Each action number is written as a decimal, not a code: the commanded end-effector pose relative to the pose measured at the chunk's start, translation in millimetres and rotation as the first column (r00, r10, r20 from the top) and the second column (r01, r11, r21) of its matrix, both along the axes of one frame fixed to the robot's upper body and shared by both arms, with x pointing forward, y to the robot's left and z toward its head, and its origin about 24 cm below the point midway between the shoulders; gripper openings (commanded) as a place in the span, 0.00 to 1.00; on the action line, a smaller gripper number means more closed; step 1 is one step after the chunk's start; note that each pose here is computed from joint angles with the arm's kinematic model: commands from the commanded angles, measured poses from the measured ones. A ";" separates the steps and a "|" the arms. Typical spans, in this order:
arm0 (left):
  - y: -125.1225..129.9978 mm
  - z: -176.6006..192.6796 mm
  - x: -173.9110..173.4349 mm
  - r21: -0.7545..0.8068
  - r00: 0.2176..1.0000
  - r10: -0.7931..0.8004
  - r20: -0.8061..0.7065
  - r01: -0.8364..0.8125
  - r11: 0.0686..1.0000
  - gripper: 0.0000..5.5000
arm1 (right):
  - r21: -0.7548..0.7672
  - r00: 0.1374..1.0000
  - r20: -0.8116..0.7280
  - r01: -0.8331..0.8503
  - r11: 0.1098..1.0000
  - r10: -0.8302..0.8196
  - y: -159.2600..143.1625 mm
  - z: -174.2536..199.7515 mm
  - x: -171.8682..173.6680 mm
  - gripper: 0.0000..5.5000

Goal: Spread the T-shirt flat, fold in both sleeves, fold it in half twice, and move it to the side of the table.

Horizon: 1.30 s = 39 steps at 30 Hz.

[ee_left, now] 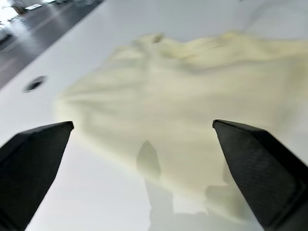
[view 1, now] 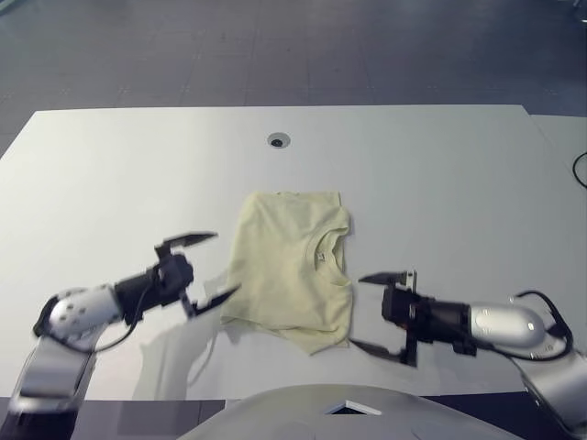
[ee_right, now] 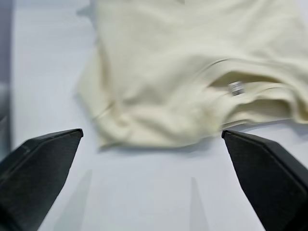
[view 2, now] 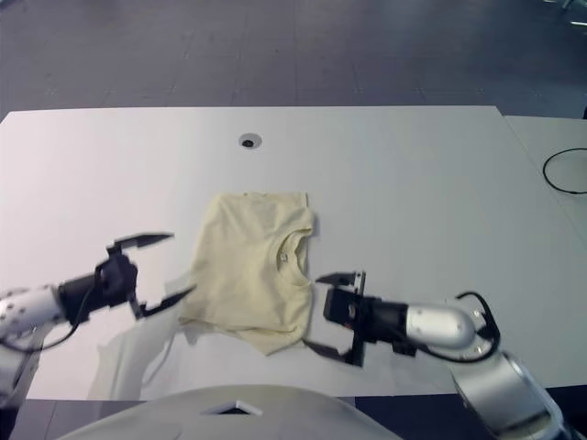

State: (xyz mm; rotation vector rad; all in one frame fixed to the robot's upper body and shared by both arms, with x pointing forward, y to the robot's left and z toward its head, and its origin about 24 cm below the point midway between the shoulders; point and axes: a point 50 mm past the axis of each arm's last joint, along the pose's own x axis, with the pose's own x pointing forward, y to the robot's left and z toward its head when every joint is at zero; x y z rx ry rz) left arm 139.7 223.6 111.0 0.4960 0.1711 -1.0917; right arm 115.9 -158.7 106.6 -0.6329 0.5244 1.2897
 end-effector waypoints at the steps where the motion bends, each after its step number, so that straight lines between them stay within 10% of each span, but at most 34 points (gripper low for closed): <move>1: -7.9 26.6 -17.8 0.060 0.986 -0.169 -0.009 0.169 0.984 0.98 | -0.075 0.991 0.024 -0.132 0.988 0.135 -3.0 3.9 -21.6 0.98; 7: -21.2 -11.6 -33.0 0.268 0.962 -0.272 0.025 0.255 0.929 0.98 | -0.159 0.969 0.196 -0.120 0.980 0.151 -1.5 -15.4 -14.7 0.98; 19: -15.4 -64.5 -16.9 0.620 0.957 -0.276 0.094 0.160 0.768 0.61 | -0.163 0.957 0.230 -0.141 0.976 0.177 9.2 -28.4 -13.3 0.98; 39: -24.1 -59.8 -7.8 0.590 0.942 -0.332 0.046 0.242 0.770 0.00 | -0.315 0.912 0.380 -0.032 0.948 0.157 10.9 -50.5 8.7 0.98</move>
